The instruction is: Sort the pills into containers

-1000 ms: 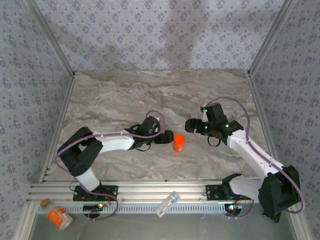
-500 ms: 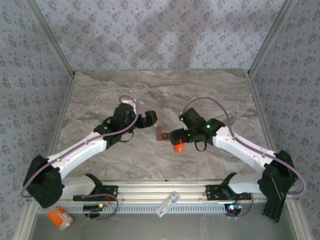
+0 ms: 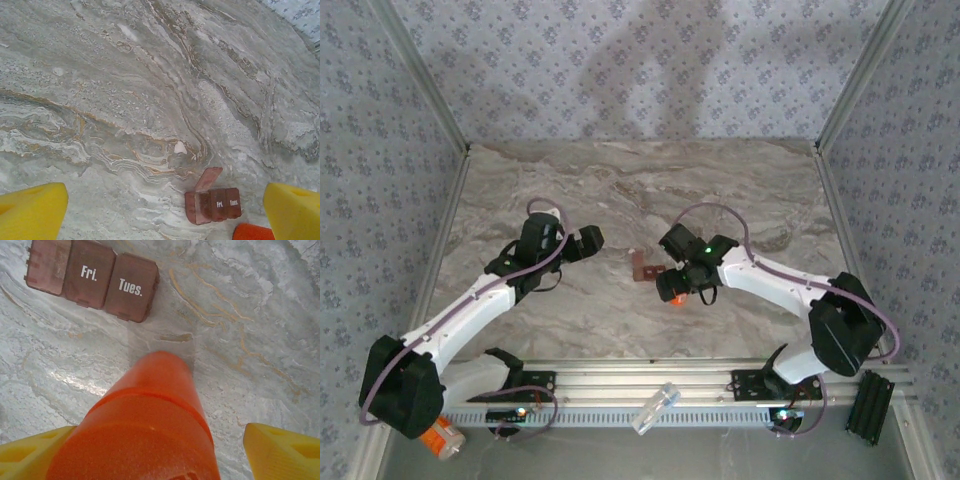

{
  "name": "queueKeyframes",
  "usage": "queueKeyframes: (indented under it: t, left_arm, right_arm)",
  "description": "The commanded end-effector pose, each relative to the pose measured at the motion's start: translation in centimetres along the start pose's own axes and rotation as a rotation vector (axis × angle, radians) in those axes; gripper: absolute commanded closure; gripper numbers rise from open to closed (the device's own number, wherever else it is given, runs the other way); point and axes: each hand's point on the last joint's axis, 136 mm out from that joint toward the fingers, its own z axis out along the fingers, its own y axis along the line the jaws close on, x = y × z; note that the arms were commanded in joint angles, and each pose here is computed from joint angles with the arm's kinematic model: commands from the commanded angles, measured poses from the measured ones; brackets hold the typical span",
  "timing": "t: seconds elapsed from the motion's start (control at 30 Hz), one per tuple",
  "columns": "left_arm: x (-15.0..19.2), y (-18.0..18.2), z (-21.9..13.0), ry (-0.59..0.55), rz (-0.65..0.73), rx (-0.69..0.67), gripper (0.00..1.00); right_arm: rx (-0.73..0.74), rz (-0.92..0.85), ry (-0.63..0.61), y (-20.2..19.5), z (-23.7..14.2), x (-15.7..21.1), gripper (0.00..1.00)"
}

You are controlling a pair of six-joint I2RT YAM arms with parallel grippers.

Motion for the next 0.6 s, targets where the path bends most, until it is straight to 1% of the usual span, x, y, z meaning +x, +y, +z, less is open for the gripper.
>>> queueKeyframes:
  t: [0.0,0.07,0.1,0.17,0.23,0.33,0.43,0.57]
  left_arm:
    - [0.1,0.0,-0.3,0.002,0.008,0.021,0.00]
    - [0.2,0.0,-0.1,0.005,0.007,0.022,0.00]
    - [0.2,0.0,-0.1,0.006,0.008,0.026,0.00]
    - [0.2,0.0,0.0,0.007,0.005,0.026,0.00]
    - [0.0,0.1,0.0,0.002,0.004,0.027,0.00]
    - [-0.4,0.1,0.0,-0.017,-0.007,0.033,0.00]
    - [-1.3,-0.1,-0.3,-0.054,-0.029,0.056,0.00]
    - [-3.1,-0.8,-0.7,-0.096,-0.052,0.084,0.00]
  right_arm:
    - [0.009,-0.012,0.001,0.3,-0.1,-0.5,0.19]
    - [0.005,-0.014,0.005,0.4,0.1,-0.5,0.24]
    - [0.002,-0.014,0.009,0.5,0.3,-0.4,0.29]
    - [-0.009,-0.016,0.019,0.8,0.5,-0.3,0.41]
    - [-0.018,-0.021,0.030,1.1,0.4,-0.2,0.56]
    - [-0.034,-0.029,0.029,1.6,-0.6,-0.3,0.69]
    - [-0.067,-0.032,-0.008,2.4,-3.1,-1.4,0.72]
    - [-0.138,-0.019,-0.100,3.9,-7.5,-4.2,0.72]
